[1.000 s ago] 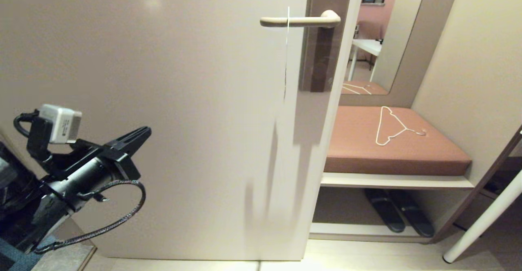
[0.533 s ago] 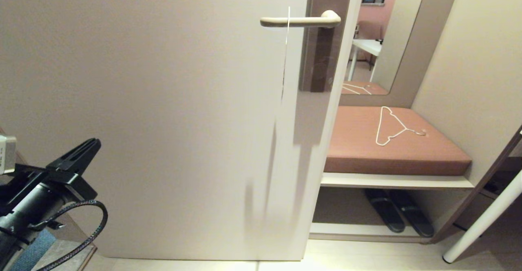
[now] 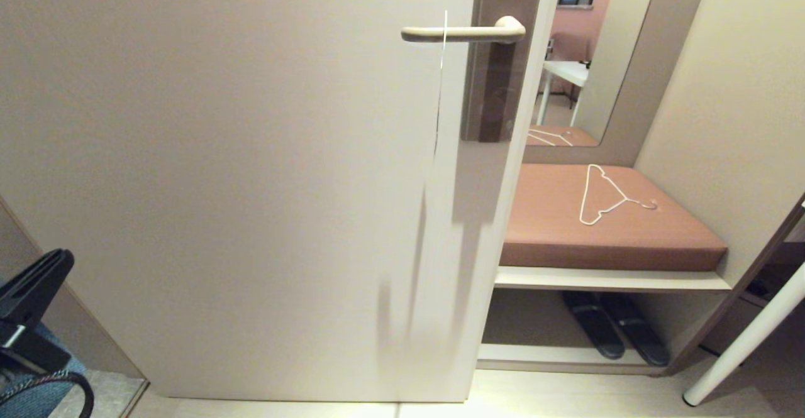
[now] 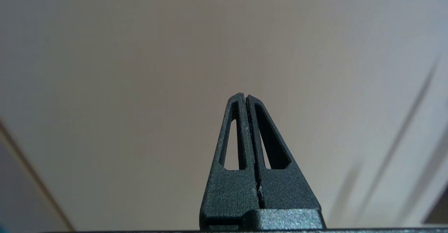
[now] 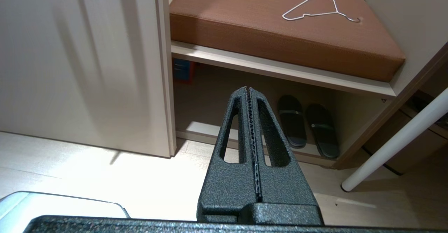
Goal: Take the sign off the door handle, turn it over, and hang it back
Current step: Hang the sign back with the other side facing out
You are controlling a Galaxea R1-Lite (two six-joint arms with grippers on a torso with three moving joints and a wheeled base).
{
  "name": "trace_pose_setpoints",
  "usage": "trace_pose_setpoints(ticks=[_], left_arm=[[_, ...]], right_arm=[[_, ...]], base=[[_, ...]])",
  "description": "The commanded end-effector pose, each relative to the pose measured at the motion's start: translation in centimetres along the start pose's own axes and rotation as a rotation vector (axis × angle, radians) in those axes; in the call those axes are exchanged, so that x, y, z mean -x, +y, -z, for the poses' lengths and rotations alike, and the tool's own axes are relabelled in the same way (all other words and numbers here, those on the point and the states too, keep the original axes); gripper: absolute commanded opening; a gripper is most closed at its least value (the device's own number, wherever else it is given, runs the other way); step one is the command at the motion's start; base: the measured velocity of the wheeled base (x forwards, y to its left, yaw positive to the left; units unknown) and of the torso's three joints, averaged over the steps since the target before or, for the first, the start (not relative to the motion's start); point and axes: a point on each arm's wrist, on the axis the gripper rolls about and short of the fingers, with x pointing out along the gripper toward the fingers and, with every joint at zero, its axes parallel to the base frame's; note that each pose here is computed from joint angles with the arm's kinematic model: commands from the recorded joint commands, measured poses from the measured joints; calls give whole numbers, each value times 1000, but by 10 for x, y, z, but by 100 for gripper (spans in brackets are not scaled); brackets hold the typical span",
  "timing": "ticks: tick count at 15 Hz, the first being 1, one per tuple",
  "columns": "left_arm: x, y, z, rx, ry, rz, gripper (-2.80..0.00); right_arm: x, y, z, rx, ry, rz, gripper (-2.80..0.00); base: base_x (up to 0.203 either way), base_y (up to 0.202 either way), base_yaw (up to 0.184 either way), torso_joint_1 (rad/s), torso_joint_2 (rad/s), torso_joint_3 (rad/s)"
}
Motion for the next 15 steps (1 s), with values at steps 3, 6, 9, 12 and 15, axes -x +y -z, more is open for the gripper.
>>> trace_pose_setpoints(ticks=[3, 6, 9, 12, 15], left_arm=[[56, 0, 4, 3, -4, -8, -280], [85, -1, 21, 3, 60, -4, -280], [107, -2, 37, -8, 71, -11, -280], [125, -3, 56, -33, 100, -24, -280], [127, -4, 67, -49, 163, 8, -280]], right_arm=[[0, 0, 0, 0, 2, -1, -280], [0, 0, 0, -1, 2, -1, -280], [0, 0, 0, -1, 2, -1, -280], [0, 0, 0, -6, 2, 0, -280], [0, 0, 0, -9, 2, 1, -280]], base=[[0, 0, 0, 0, 0, 0], [0, 0, 0, 0, 0, 0], [0, 0, 0, 0, 0, 0], [0, 0, 0, 0, 0, 0], [0, 0, 0, 0, 0, 0]])
